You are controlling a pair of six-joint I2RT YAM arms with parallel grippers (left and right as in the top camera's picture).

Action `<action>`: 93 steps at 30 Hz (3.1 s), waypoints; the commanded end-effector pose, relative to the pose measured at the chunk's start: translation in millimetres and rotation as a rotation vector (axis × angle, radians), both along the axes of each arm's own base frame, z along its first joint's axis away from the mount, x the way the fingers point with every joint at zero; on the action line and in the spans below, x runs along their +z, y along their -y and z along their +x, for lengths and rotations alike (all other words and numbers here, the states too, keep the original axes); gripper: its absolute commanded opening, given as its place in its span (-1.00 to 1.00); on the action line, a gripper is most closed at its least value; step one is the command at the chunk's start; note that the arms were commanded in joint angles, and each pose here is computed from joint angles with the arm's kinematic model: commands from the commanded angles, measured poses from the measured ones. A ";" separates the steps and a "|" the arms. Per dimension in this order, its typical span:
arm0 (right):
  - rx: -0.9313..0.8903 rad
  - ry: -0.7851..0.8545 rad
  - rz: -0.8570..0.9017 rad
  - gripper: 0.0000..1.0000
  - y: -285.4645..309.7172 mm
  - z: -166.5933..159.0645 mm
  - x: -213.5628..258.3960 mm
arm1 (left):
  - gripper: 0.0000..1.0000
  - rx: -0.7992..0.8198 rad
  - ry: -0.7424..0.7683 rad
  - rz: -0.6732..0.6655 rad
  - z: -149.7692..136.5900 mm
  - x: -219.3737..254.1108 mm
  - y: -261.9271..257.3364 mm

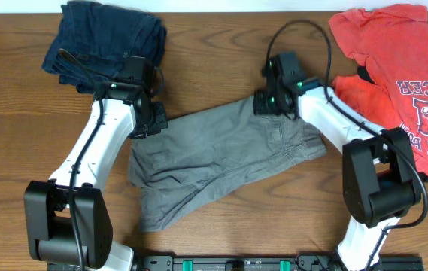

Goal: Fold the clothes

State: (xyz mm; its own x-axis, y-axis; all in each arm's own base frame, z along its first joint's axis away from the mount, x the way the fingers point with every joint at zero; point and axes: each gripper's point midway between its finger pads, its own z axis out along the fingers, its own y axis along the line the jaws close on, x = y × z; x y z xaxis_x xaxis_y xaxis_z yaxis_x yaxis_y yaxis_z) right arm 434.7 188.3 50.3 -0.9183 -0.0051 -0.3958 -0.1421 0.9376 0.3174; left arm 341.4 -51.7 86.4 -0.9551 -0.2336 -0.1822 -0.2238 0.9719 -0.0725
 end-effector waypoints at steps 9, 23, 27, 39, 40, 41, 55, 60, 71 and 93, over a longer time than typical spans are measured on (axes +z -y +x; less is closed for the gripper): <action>-0.089 0.185 0.014 -0.97 -0.7 54.4 13.8 | -0.73 -0.003 0.005 -0.006 0.6 -0.2 -0.1; -0.079 0.172 0.074 -0.27 11.3 47.1 43.4 | -0.57 -0.089 -0.134 -0.048 -46.3 8.6 11.9; -0.069 0.164 0.076 -0.03 10.6 43.9 44.5 | -0.51 -0.089 -0.181 -0.042 -60.6 -7.0 15.8; -0.053 0.124 0.051 0.11 13.6 34.8 36.9 | -0.48 0.049 -0.148 0.028 -69.0 -58.7 -1.3; -0.052 0.123 0.049 0.11 14.0 34.6 36.7 | -0.48 0.049 -0.136 0.026 -66.8 -60.4 -0.9; -0.053 0.121 0.048 0.12 14.7 34.4 36.3 | -0.46 0.049 -0.125 0.023 -64.8 -61.6 -0.5; -0.057 0.120 0.048 0.13 16.3 34.8 36.4 | -0.88 0.050 -0.064 0.009 -58.5 -78.2 0.8; -0.058 0.120 0.048 0.13 16.9 34.9 36.4 | -0.88 0.063 -0.004 -0.007 -38.2 -63.4 4.9; -0.065 0.114 0.046 0.13 20.4 34.9 35.5 | -0.88 0.055 0.177 -0.046 15.2 -11.8 15.2; -0.057 0.087 0.026 0.24 24.3 28.9 30.6 | -0.12 0.095 -0.117 -0.011 -74.2 -75.6 6.9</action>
State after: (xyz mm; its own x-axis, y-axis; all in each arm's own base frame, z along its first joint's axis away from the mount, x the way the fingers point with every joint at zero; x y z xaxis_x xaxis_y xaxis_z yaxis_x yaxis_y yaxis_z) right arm 459.6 168.0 66.1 -0.8943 0.0643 -0.4427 -0.0988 0.9369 0.3355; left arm 273.8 -59.7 16.0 -0.9550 -0.2878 -0.0719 -0.2850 0.9574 -0.0474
